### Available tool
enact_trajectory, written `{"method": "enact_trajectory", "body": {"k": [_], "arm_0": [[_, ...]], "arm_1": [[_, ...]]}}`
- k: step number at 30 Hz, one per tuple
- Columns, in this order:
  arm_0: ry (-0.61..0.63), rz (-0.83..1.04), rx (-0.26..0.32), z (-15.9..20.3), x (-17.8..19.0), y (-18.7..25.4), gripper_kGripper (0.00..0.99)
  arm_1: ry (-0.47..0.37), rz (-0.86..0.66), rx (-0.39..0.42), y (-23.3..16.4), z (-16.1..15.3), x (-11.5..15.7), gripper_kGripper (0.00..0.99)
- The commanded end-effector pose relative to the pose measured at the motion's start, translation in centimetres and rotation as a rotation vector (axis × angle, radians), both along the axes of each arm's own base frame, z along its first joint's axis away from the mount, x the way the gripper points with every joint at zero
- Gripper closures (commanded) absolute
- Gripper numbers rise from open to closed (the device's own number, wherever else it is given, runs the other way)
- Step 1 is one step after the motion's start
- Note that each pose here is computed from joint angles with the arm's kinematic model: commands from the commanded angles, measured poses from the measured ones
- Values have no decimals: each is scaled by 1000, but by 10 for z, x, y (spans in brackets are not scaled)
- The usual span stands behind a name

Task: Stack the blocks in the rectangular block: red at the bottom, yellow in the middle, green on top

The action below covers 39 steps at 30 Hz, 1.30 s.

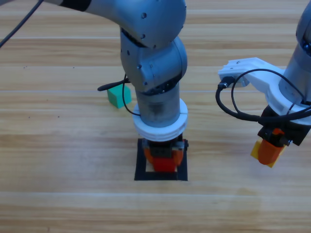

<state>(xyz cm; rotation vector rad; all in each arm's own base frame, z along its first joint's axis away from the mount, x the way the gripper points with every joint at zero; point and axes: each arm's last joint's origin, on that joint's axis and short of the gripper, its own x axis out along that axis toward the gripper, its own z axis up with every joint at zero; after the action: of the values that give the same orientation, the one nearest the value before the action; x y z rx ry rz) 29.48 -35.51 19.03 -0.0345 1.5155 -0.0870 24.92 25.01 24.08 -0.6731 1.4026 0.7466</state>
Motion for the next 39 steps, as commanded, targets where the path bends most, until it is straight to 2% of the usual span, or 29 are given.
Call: {"method": "enact_trajectory", "body": {"k": [1,2,3,11,14,18,23,25,32,34,37,39], "arm_0": [[7,-9,31,-9,-2,-1,294],[7,-5,33,-8,-2,-1,53],[7,-5,37,-9,-2,0,1],[-17,3,37,5,-6,5,0],[-48,4,11,22,-7,7,0],[-117,-4,-55,59,-6,8,0],[-206,0,-94,124,8,10,0],[-210,16,-78,132,18,23,0],[-144,60,52,103,60,92,0],[-150,49,66,104,72,109,1],[-165,35,80,114,80,136,1],[-167,17,89,118,81,152,0]], "arm_1": [[11,-23,7,-6,-10,9,990],[11,-23,7,-6,-10,9,990],[10,-22,8,-6,-10,8,990],[11,-23,13,-6,-9,8,990],[-2,-28,22,-7,-4,7,990],[-18,-29,33,-7,3,7,990],[-38,-41,52,-6,10,8,990],[-44,-47,65,-6,13,9,990],[12,-61,183,5,20,3,990],[0,-76,200,10,27,-1,990],[59,-121,235,20,26,-8,990],[78,-192,218,25,20,-5,990]]}}
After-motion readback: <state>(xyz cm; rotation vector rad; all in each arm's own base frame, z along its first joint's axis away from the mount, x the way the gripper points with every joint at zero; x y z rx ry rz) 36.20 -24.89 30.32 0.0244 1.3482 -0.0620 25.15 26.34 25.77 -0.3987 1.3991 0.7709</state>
